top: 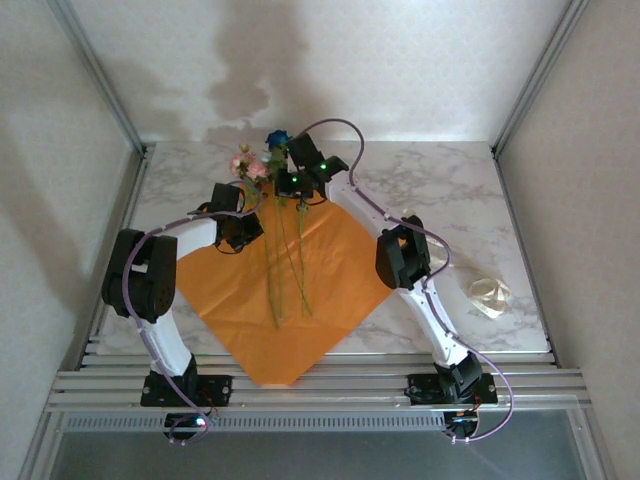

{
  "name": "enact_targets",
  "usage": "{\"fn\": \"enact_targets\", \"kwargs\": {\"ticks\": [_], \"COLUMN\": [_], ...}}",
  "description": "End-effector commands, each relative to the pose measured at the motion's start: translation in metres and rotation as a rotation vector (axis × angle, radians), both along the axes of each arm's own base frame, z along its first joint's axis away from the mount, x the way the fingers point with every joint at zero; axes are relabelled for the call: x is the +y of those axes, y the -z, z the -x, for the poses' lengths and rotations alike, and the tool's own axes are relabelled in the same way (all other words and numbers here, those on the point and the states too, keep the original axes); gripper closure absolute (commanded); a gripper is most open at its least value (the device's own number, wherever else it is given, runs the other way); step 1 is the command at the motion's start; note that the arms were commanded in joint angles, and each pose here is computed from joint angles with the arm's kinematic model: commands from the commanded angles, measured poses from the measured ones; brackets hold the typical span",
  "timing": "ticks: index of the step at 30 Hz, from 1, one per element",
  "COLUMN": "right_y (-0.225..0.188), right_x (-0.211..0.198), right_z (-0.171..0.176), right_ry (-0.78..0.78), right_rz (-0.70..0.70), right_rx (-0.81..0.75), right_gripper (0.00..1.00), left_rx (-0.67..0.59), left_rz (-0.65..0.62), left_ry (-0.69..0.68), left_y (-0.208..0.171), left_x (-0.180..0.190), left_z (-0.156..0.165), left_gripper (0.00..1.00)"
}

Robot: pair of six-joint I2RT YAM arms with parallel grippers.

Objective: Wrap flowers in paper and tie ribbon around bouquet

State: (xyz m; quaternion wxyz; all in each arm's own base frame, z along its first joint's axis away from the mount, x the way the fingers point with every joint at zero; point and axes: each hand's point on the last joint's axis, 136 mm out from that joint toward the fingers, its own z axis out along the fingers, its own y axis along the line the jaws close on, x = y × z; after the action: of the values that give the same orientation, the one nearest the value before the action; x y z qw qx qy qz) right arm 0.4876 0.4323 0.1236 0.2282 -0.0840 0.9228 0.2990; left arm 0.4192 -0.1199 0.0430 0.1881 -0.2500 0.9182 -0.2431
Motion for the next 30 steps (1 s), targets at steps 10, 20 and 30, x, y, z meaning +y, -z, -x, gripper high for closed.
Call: {"fn": "enact_targets", "kwargs": {"ticks": [10, 20, 30], "right_y": [-0.059, 0.012, 0.088], "right_x": [-0.084, -0.14, -0.161], "right_z": [-0.002, 0.126, 0.118], "right_ry": [0.164, 0.295, 0.381], "right_rz": [0.077, 0.13, 0.256], "right_rx": [0.002, 0.29, 0.43], "right_gripper": [0.31, 0.69, 0.77], "left_rx": [0.028, 0.153, 0.182], "left_rz": [-0.046, -0.04, 0.016], "left_ry": [-0.004, 0.046, 0.043], "left_y": [-0.022, 0.021, 0.05], "left_x": [0.016, 0.014, 0.0], "left_z": [0.025, 0.053, 0.048], "left_gripper": [1.0, 1.0, 1.0]}}
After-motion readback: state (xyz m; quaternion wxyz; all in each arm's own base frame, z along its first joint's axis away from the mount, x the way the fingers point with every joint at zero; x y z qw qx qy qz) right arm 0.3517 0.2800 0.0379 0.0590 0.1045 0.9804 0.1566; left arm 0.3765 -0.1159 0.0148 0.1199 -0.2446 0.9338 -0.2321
